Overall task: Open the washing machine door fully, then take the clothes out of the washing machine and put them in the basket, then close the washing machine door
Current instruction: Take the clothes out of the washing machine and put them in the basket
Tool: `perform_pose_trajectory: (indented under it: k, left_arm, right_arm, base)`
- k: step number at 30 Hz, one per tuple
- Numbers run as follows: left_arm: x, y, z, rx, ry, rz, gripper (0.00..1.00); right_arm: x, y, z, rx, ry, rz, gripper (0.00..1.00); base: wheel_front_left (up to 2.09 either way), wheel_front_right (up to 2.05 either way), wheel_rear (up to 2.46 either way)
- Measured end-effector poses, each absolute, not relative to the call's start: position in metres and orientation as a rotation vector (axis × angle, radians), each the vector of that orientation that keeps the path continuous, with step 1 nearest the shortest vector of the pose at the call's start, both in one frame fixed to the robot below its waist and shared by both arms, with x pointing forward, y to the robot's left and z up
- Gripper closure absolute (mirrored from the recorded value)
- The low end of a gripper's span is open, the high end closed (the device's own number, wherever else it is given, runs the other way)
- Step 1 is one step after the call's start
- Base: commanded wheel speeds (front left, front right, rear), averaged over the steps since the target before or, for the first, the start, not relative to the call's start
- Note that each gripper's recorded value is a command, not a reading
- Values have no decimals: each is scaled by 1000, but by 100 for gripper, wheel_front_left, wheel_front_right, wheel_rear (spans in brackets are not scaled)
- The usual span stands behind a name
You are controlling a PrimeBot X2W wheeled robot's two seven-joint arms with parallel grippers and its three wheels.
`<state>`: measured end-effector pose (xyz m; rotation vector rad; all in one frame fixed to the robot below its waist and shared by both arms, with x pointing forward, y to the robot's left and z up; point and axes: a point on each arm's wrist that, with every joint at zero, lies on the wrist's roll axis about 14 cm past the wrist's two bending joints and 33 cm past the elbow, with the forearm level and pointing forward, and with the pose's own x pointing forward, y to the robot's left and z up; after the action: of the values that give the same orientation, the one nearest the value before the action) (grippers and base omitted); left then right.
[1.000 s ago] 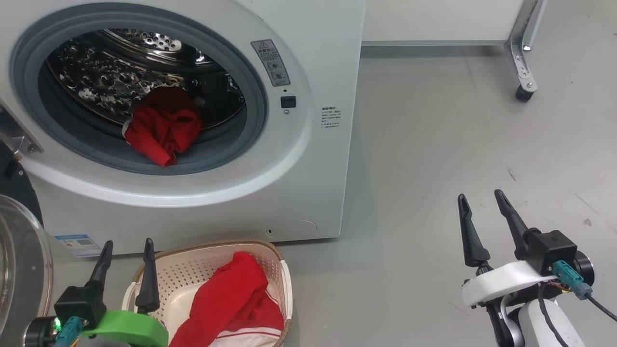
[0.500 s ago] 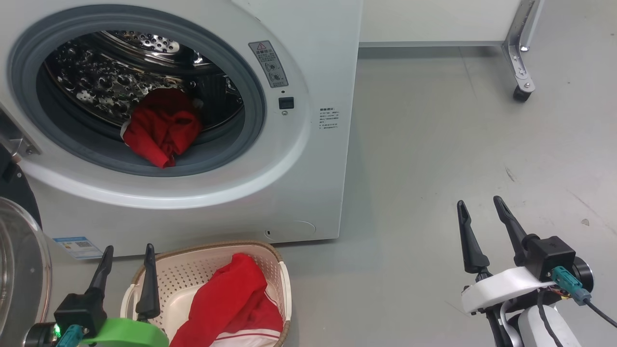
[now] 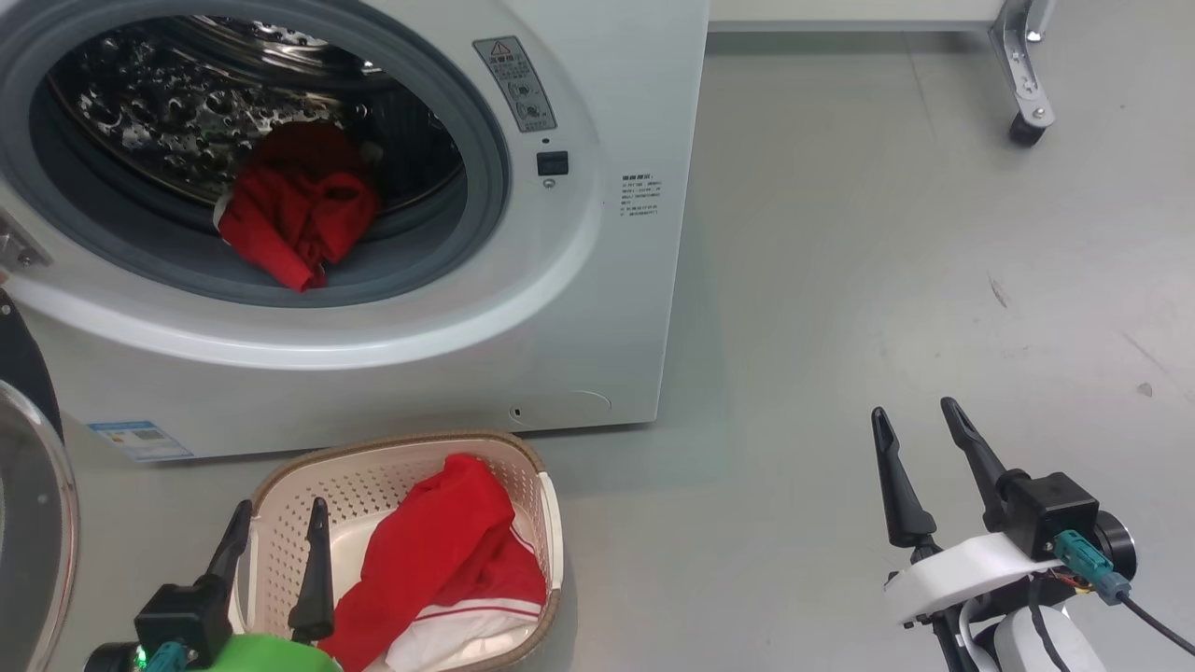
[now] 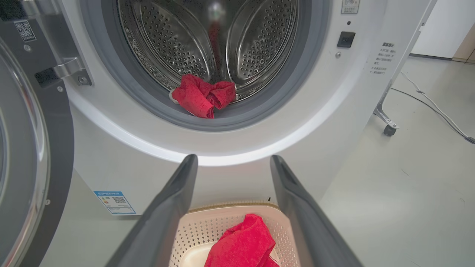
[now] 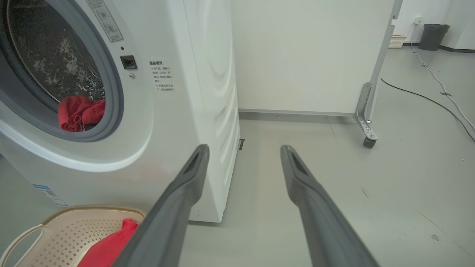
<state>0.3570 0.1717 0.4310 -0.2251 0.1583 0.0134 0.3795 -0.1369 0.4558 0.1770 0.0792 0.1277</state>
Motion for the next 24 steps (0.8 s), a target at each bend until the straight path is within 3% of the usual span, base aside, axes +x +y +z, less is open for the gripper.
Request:
perform_pose_trajectory:
  k: [9,24]
  left_arm:
    - [375,157,395,-251,267,-13,0]
    - [517,140,425,-213,134,-90,0]
  right_arm:
    - [390,-130,429,183,155,141,0]
    - [426,-123,400,197,203,160,0]
  base:
    - [0,0,0]
    - [0,0,0]
